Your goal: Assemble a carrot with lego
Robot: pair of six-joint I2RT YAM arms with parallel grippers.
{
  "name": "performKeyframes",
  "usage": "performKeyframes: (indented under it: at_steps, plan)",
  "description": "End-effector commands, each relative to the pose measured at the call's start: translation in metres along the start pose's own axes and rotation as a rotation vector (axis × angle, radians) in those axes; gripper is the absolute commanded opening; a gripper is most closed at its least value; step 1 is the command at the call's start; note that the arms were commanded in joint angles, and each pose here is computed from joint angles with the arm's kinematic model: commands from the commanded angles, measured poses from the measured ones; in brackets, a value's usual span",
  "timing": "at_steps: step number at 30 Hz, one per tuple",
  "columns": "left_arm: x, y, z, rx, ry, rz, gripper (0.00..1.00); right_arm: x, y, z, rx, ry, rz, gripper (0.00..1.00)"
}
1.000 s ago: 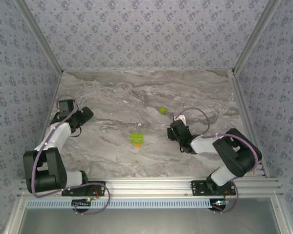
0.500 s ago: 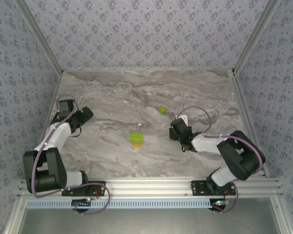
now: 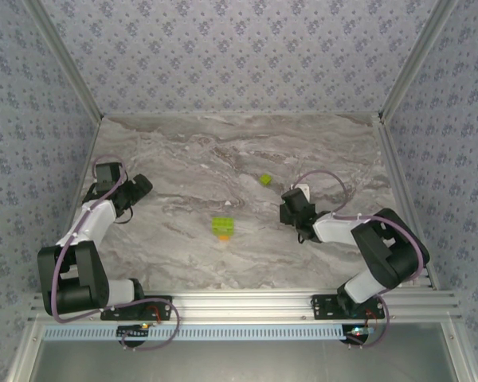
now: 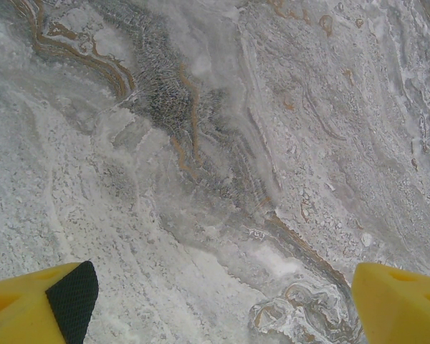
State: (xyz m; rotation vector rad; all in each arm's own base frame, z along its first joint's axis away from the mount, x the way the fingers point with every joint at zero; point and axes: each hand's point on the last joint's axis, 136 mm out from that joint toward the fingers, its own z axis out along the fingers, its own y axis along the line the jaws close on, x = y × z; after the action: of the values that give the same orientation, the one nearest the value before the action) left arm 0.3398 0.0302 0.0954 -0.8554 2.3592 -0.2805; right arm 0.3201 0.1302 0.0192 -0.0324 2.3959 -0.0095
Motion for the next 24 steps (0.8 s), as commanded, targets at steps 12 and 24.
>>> performKeyframes:
  at_steps: [12,24]
  plan:
    - [-0.008,-0.010,-0.002,0.034,-0.019,0.011,0.93,0.013,0.010,0.019,-0.003,0.013,0.010,0.55]
    - [0.002,-0.037,-0.012,0.160,-0.032,0.090,0.90,0.027,0.010,0.011,-0.004,0.036,-0.014,0.29]
